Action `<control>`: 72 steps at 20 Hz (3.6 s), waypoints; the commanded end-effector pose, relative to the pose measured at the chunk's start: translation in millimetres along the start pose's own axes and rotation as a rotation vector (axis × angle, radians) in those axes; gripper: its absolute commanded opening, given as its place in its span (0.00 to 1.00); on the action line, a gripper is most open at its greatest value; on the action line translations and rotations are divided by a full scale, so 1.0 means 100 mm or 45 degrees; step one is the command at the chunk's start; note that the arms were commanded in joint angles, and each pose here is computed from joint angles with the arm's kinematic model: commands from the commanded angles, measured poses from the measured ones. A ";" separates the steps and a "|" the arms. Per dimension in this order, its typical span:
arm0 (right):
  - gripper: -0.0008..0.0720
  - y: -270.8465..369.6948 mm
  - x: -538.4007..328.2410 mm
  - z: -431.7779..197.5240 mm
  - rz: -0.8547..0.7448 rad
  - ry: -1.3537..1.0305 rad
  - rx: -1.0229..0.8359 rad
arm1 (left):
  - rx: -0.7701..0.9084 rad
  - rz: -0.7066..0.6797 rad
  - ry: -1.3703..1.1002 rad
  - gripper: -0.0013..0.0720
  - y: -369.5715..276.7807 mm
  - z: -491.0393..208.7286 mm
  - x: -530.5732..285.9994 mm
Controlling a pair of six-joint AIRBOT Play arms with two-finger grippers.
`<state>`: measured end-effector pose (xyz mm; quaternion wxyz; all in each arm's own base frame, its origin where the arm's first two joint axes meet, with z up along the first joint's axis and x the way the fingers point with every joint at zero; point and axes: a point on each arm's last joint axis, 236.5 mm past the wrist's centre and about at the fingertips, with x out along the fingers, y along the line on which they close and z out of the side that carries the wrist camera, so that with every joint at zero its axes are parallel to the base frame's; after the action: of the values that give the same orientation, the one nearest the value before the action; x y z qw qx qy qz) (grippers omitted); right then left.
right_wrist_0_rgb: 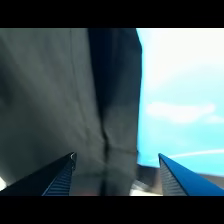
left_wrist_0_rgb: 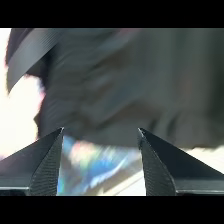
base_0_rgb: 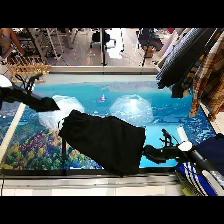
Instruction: Fold the clothes and pants, and hang the long-sleeved shirts on hangers.
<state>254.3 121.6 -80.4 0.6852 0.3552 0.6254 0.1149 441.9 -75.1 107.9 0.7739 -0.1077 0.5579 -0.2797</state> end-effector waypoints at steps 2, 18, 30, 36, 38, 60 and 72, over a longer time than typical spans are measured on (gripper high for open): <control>0.84 0.26 0.42 -0.06 0.184 0.055 0.068 | 0.132 -0.147 -0.204 0.69 -0.64 0.33 -0.16; 0.04 -0.09 -1.14 1.60 -0.607 -0.325 -0.436 | 0.121 -0.279 0.563 0.04 -0.81 -1.17 2.06; 0.81 -0.72 -1.32 1.37 -0.159 -0.177 -0.028 | -0.010 -0.249 0.471 0.04 -0.40 -1.00 2.15; 0.97 -0.99 -0.92 1.43 -0.056 -0.063 0.038 | -0.036 -0.262 0.461 0.04 -0.36 -0.98 2.10; 0.97 -0.95 -0.98 1.41 -0.056 -0.052 -0.042 | -0.032 -0.298 0.450 0.13 -0.47 -0.94 2.00; 0.97 -1.09 -1.24 1.17 -0.107 0.065 0.051 | -0.328 -0.288 0.187 0.80 -0.73 -1.25 2.22; 0.03 -0.28 -1.14 1.80 0.047 -0.148 -0.041 | -0.405 -0.480 0.020 0.03 -0.98 -0.67 1.82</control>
<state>367.9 -36.8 -50.7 0.6947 0.3593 0.6168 0.0886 365.0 -252.4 -59.3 0.6671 -0.2872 0.6120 -0.3127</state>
